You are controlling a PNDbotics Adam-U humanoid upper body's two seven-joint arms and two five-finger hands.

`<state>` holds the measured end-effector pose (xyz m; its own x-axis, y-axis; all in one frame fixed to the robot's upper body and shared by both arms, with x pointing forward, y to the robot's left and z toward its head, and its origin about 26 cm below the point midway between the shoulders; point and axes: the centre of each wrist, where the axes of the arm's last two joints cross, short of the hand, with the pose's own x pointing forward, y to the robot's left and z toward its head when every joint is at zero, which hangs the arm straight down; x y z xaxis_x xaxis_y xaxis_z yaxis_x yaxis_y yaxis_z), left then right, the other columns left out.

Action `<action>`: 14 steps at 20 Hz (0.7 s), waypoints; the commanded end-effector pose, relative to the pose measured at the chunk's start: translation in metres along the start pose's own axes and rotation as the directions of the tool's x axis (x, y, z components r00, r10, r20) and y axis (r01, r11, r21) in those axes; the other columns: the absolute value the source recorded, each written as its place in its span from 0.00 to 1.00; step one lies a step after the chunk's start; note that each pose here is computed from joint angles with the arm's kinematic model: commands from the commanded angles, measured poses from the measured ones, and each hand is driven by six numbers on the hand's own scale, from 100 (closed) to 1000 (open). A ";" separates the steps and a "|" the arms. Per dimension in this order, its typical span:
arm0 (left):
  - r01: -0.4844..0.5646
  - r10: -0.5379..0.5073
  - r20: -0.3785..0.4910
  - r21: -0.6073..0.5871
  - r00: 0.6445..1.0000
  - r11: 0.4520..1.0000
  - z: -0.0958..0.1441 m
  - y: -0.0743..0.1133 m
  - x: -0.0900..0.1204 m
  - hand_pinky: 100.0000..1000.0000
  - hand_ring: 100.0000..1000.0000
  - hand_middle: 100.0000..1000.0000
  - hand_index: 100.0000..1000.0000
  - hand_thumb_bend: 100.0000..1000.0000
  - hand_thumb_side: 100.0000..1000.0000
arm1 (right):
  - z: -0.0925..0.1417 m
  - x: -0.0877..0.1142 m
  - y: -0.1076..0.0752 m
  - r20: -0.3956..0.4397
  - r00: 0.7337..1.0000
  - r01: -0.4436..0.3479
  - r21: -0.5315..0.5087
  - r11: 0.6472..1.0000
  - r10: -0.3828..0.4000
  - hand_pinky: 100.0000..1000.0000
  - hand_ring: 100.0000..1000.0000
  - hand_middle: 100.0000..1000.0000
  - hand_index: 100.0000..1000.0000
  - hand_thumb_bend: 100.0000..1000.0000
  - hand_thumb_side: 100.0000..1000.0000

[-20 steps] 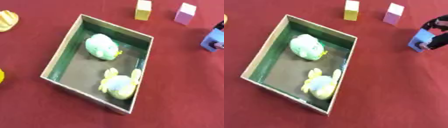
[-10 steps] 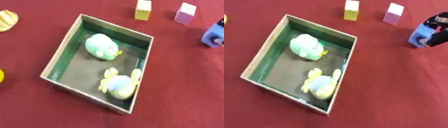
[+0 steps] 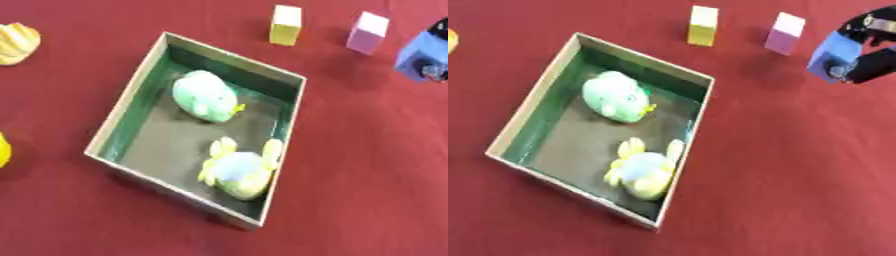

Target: Pick up objects on the table and place them in the box.

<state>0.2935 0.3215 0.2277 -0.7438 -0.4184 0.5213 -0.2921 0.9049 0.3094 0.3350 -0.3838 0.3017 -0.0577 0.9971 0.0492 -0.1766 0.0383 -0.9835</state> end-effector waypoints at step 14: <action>0.043 -0.041 0.050 -0.046 0.998 0.998 -0.010 0.005 0.009 0.77 0.60 0.65 0.84 0.00 0.56 | 0.034 0.123 -0.031 0.465 0.856 -0.245 -0.023 0.969 0.227 0.81 0.78 0.65 0.76 0.00 0.35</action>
<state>0.2939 0.3207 0.2293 -0.7450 -0.4286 0.5111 -0.2850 0.8973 0.3371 0.3048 -0.2699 0.3396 -0.5274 0.8453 -0.0856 -0.1395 -0.1856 -0.9727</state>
